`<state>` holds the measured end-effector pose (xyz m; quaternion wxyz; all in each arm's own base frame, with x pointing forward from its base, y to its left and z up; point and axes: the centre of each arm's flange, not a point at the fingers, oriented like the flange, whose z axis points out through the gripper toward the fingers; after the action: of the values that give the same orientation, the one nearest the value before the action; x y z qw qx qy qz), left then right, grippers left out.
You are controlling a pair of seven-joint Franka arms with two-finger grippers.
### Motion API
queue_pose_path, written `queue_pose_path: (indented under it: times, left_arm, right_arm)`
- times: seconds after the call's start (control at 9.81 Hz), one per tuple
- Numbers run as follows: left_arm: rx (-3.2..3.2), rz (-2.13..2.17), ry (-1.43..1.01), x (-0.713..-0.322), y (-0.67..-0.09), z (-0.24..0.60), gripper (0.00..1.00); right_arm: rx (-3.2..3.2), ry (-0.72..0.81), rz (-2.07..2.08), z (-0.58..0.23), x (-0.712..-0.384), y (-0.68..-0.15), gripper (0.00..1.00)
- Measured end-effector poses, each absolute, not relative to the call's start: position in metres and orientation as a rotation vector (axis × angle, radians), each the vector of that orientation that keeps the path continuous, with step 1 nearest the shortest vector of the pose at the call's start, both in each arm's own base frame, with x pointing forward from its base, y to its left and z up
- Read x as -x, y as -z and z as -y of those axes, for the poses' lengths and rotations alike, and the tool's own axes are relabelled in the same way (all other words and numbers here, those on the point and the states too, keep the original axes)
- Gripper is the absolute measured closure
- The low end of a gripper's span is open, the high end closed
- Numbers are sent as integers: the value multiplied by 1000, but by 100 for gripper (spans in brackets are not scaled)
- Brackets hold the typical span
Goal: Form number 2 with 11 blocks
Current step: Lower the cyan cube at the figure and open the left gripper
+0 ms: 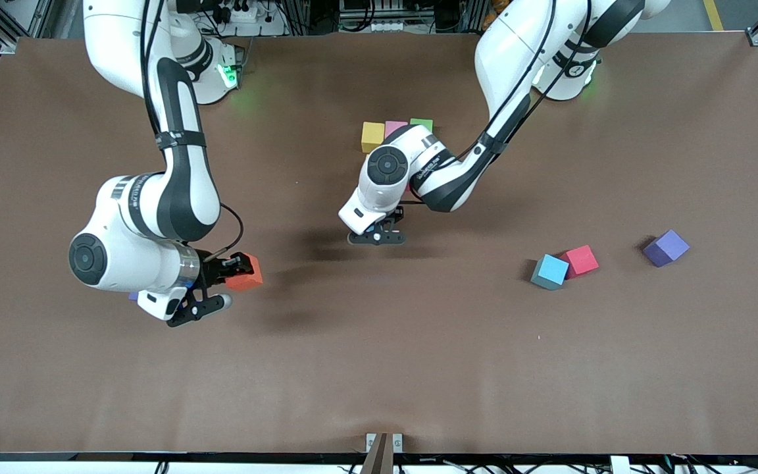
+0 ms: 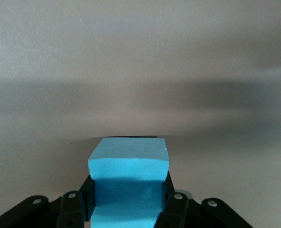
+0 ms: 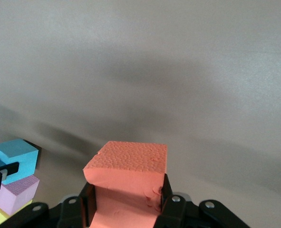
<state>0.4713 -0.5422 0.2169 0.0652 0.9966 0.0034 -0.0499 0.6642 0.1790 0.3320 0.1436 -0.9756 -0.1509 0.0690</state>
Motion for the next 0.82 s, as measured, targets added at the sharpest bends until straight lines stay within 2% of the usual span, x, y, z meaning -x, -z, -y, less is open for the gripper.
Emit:
queue_pose_path:
  times: [0.82]
  left_arm:
    - [-3028, 18, 171, -462, -214, 546, 45]
  right_arm:
    - [2816, -207, 416, -175, -663, -327, 46]
